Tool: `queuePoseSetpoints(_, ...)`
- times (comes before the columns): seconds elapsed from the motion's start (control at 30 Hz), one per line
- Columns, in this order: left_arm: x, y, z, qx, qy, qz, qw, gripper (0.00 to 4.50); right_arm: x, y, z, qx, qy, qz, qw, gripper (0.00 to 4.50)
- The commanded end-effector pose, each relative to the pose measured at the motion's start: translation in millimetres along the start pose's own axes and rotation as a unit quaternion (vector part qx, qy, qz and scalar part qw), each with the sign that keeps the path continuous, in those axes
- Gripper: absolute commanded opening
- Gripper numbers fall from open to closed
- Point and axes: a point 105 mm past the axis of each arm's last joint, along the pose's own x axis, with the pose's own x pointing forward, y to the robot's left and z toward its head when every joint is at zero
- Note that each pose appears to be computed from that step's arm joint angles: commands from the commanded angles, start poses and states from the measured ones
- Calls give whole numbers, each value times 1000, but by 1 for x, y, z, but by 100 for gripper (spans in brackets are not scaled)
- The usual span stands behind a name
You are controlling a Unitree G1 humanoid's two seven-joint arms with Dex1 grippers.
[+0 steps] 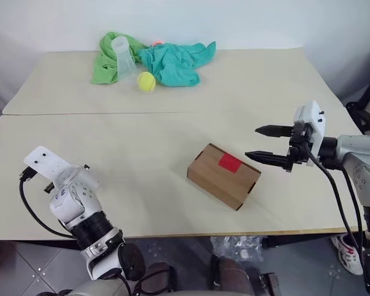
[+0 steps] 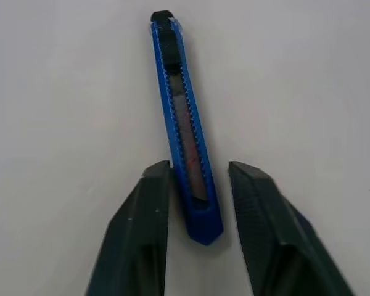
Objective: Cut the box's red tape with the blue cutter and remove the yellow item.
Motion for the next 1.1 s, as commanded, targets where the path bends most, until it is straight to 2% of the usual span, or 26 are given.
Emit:
queuePoseSetpoints(0.03,7,12,-23,19,47,21,998,48,-8,-2,15,-24,-15,-9,1000,450)
queuePoseSetpoints(0.27,6,6,-15,44,37,-7,998,44,-8,-1,15,-25,-15,-10,1000,450)
queuePoseSetpoints(0.47,-4,-26,-7,96,39,-186,977,44,-7,8,27,-38,-19,-2,999,450)
queuePoseSetpoints(0.6,-21,-44,-8,136,55,-317,937,44,3,24,36,-39,-28,20,999,450)
queuePoseSetpoints(0.67,-34,-50,-11,179,58,-378,907,44,7,31,38,-40,-32,28,998,450)
queuePoseSetpoints(0.73,-51,-53,-18,250,52,-451,855,44,13,37,42,-42,-40,36,998,450)
queuePoseSetpoints(0.87,-75,-44,-30,340,62,-551,760,44,20,47,46,-42,-53,45,997,450)
queuePoseSetpoints(1.03,-101,-27,-37,446,45,-641,623,44,21,53,42,-38,-54,46,997,450)
queuePoseSetpoints(1.1,-106,-21,-37,463,40,-663,587,44,21,55,41,-37,-54,45,997,450)
